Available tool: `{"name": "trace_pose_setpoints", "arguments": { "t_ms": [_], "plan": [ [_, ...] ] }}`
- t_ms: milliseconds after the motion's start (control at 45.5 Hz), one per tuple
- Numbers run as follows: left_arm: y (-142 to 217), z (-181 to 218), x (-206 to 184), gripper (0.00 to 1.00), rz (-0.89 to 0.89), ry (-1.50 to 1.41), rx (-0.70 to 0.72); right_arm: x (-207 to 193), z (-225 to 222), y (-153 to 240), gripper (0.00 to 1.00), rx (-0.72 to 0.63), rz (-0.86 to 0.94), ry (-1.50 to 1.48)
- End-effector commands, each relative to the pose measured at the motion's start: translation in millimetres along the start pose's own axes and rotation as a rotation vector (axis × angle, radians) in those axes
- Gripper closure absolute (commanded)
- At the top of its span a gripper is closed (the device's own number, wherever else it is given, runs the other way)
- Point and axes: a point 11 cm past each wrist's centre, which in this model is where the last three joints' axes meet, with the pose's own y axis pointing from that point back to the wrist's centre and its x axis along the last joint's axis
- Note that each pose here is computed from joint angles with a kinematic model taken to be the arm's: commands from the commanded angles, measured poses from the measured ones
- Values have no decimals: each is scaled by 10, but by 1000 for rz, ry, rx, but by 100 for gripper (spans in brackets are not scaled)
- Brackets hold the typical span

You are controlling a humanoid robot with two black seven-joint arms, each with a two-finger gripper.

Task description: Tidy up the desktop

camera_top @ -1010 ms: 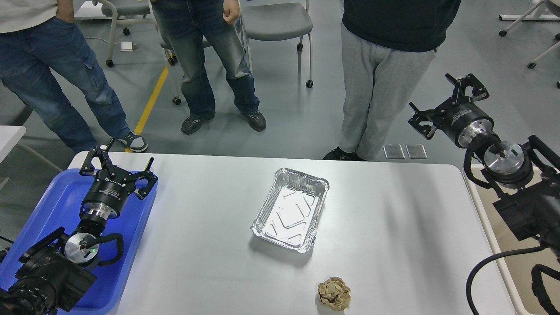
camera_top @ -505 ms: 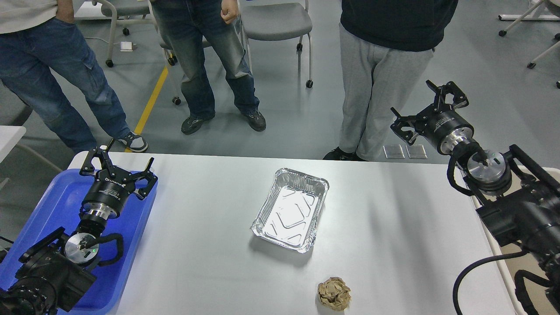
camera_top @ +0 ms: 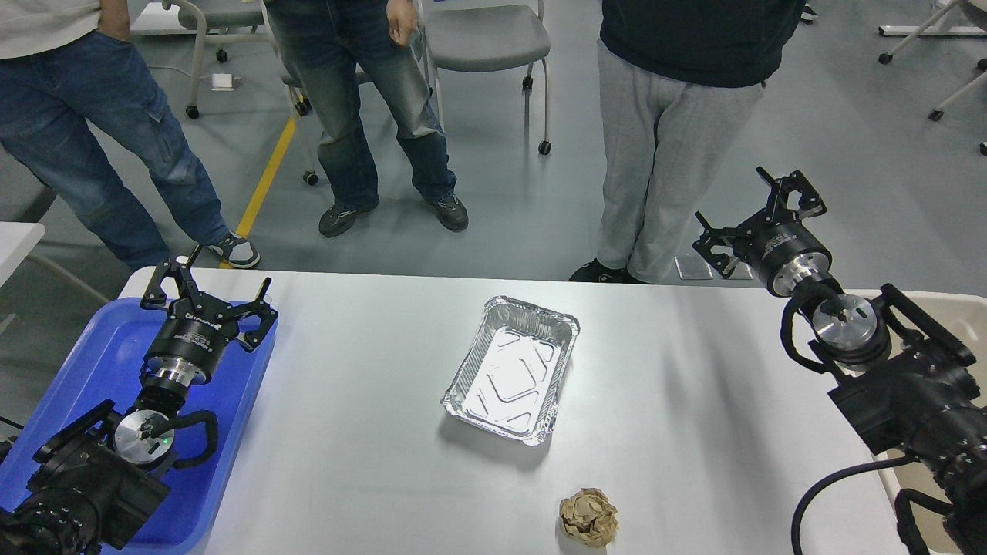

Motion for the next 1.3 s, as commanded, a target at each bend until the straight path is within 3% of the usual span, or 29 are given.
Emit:
{"name": "trace_pose_setpoints", "arguments": {
  "t_ms": [0, 461, 813, 1274],
  "plan": [
    [0, 0, 0, 0, 0, 0, 0, 111, 122, 19, 0, -4, 14, 132],
    [0, 0, 0, 0, 0, 0, 0, -146, 326, -130, 0, -11, -32, 383],
    [0, 0, 0, 0, 0, 0, 0, -236, 400, -154, 0, -22, -53, 384],
    [0, 0, 0, 0, 0, 0, 0, 36, 342, -147, 0, 3, 71, 408]
  ]
}}
